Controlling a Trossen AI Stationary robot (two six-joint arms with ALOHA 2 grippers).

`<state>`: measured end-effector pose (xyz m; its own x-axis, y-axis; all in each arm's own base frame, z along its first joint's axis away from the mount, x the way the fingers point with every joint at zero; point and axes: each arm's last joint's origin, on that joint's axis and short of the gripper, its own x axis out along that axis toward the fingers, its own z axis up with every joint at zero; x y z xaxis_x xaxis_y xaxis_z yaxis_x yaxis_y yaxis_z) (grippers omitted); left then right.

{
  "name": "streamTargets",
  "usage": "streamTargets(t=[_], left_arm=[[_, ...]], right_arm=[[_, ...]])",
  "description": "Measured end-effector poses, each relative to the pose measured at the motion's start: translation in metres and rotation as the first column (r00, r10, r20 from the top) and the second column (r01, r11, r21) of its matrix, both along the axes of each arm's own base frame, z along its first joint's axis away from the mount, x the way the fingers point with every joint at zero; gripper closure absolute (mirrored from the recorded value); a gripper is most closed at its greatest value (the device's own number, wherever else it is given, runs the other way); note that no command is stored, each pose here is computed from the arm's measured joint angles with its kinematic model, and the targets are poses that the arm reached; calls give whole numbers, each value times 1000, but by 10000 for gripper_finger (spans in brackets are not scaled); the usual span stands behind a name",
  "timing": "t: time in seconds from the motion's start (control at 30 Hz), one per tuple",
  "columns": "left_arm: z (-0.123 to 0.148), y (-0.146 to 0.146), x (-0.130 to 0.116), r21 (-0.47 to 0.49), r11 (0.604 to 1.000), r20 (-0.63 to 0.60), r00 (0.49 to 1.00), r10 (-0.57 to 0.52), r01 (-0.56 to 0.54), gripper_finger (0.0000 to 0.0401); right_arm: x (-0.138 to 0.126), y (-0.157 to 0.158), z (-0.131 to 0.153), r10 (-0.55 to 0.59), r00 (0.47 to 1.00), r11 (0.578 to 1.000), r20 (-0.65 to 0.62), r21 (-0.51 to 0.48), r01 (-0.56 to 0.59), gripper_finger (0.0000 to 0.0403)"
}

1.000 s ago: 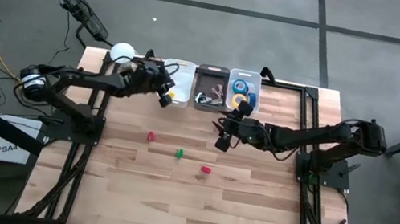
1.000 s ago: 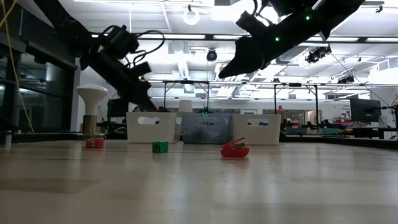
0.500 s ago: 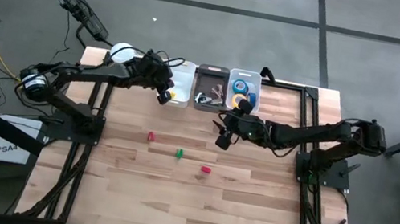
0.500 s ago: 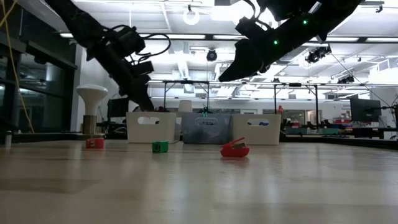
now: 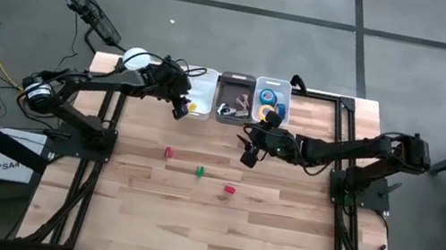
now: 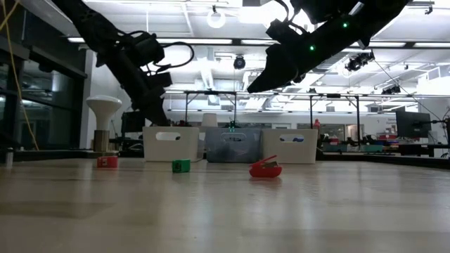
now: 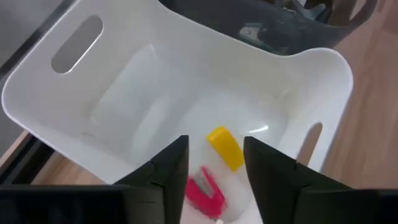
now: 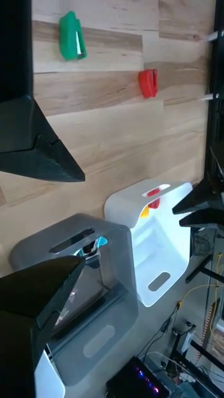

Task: Pick and place Stapler, Stapler remover, tape
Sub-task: Put the right red stapler into the left white bin, then put the left red stapler into the left white bin

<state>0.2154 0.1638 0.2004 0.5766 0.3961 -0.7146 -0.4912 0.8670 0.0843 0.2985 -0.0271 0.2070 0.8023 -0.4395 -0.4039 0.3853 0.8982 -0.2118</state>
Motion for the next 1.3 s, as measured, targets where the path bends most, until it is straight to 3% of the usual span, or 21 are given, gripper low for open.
streamTargets(t=[0.23,0.5,0.7,0.83,1.0,1.3], left_arm=[[1,-1,1,14,997,0,997,-77,77,201],[14,-12,-8,-27,979,40,979,-202,203,192],[14,-28,-20,-69,924,-52,923,-381,377,192],[9,-46,-20,-91,825,-138,813,-566,558,192],[7,-64,-13,-9,624,-254,602,-757,781,192],[6,-96,-2,71,258,-490,259,-832,963,192]], right_arm=[[0,1,0,22,1000,1000,0,11,-22,206],[0,1,-1,50,999,999,-6,17,-50,206],[-1,2,-4,94,994,996,-52,13,-94,205],[-2,4,-6,147,985,989,-85,16,-146,206],[-2,5,-8,200,973,980,-115,24,-199,206],[-4,5,-10,209,968,978,-141,33,-206,206]])
